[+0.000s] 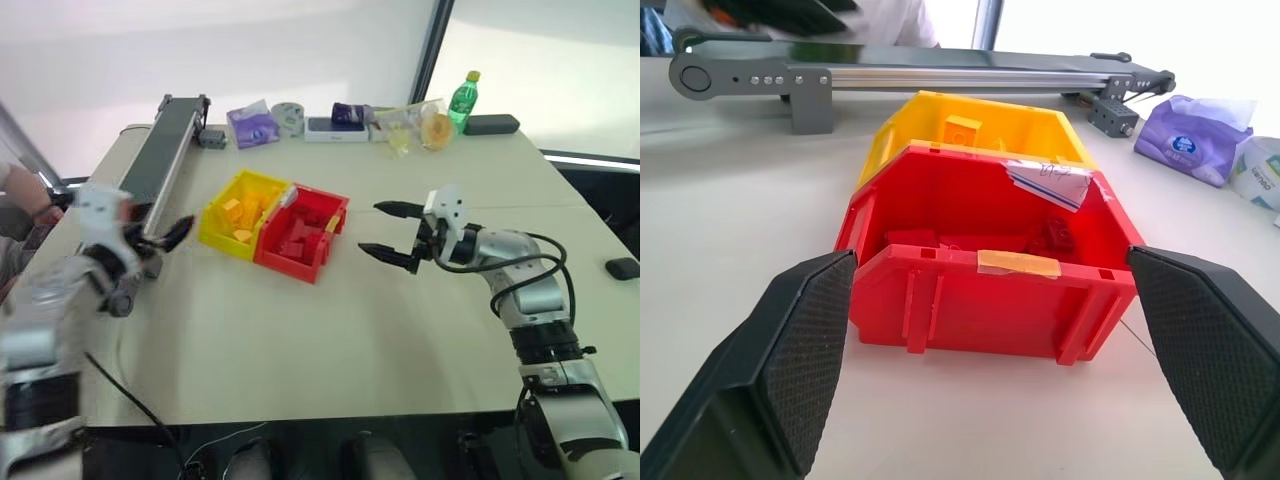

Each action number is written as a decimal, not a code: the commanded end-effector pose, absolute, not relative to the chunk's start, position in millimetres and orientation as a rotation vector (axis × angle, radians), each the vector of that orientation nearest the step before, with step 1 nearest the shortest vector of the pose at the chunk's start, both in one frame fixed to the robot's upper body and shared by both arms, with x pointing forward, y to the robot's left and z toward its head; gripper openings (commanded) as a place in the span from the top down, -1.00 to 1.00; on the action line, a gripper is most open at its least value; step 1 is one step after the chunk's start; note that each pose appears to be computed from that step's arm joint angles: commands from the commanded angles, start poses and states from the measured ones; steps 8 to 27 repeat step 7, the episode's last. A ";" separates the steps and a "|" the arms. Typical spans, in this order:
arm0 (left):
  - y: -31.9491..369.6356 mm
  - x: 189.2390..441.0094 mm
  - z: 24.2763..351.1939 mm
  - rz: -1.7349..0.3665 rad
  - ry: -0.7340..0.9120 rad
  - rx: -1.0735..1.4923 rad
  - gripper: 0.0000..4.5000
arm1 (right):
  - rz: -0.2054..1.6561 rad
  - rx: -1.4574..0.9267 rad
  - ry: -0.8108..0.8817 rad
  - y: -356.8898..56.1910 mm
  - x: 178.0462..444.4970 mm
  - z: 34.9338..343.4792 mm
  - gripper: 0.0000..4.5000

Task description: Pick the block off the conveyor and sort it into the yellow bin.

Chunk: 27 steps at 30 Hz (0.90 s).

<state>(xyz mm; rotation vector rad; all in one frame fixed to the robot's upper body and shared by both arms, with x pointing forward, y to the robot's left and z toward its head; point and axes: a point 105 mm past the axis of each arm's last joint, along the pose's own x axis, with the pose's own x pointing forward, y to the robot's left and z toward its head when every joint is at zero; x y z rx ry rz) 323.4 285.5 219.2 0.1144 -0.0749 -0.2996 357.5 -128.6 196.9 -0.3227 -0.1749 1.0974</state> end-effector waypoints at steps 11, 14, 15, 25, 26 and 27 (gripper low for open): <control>335.6 262.6 208.9 -0.202 0.003 0.142 -0.99 | 1.111 -0.345 -0.243 -125.8 359.4 217.2 -1.00; 335.6 262.6 208.9 -0.202 0.003 0.142 -0.99 | 1.111 -0.345 -0.243 -125.8 359.4 217.2 -1.00; 335.6 262.6 208.9 -0.202 0.003 0.142 -0.99 | 1.111 -0.345 -0.243 -125.8 359.4 217.2 -1.00; 335.6 262.6 208.9 -0.202 0.003 0.142 -0.99 | 1.111 -0.345 -0.243 -125.8 359.4 217.2 -1.00; 335.6 262.6 208.9 -0.202 0.003 0.142 -0.99 | 1.111 -0.345 -0.243 -125.8 359.4 217.2 -1.00; 335.6 262.6 208.9 -0.202 0.003 0.142 -0.99 | 1.111 -0.345 -0.243 -125.8 359.4 217.2 -1.00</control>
